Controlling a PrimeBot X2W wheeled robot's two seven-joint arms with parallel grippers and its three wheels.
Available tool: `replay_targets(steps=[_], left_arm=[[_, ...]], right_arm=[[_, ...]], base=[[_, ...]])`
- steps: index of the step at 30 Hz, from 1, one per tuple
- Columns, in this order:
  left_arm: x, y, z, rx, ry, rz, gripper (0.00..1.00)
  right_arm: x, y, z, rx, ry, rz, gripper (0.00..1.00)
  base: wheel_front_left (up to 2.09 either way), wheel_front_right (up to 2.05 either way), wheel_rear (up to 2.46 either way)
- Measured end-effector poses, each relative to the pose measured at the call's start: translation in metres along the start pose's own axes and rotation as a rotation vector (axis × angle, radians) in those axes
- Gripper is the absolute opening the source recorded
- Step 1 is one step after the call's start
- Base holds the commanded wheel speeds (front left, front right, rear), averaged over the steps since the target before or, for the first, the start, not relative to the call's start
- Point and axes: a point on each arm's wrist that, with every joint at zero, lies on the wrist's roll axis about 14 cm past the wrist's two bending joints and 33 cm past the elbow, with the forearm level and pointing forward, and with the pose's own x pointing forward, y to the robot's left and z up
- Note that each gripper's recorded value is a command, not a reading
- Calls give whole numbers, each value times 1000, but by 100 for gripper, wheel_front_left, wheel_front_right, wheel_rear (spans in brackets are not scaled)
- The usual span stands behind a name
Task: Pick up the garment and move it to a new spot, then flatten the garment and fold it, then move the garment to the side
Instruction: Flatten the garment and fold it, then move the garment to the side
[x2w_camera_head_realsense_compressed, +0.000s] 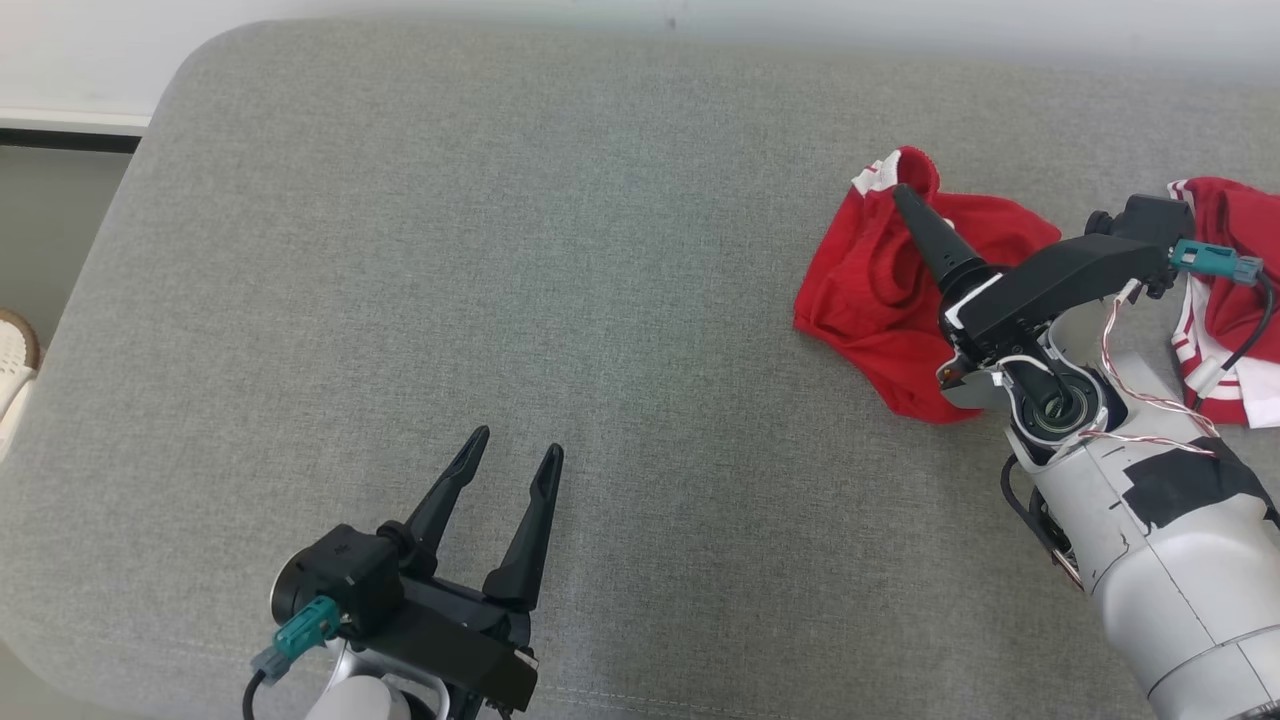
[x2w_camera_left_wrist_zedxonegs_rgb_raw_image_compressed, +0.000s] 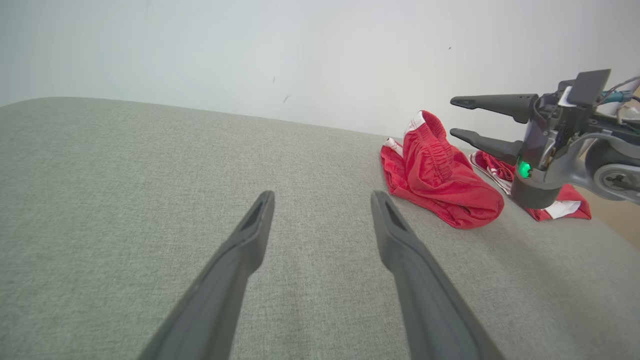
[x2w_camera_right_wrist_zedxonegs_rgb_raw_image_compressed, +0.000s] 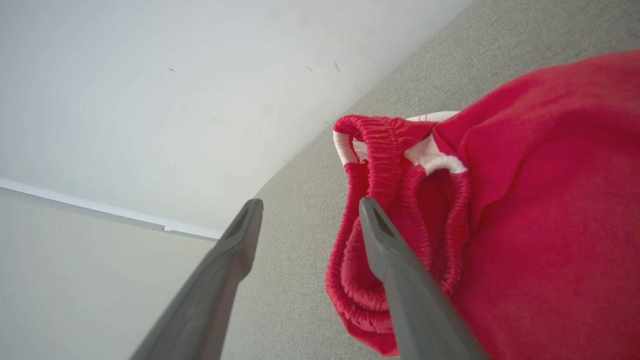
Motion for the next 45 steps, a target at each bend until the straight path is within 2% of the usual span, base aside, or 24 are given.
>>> replay_targets(steps=[8,25,36,45], left_arm=[[0,0,3,6,-8,0,100],[3,-23,5,24,-18,-78,100],[4,-21,0,17,-8,-75,100],[2,-4,-1,22,-2,-23,100]], right_arm=[[-10,0,3,-53,-25,2,100],[-72,-60,39,-201,-209,-149,100],[-65,-95,28,-179,-188,-271,100],[-39,-101,6,-134,-95,-296,100]], base=[[0,0,0],[0,0,0],[0,0,0],[0,0,0]])
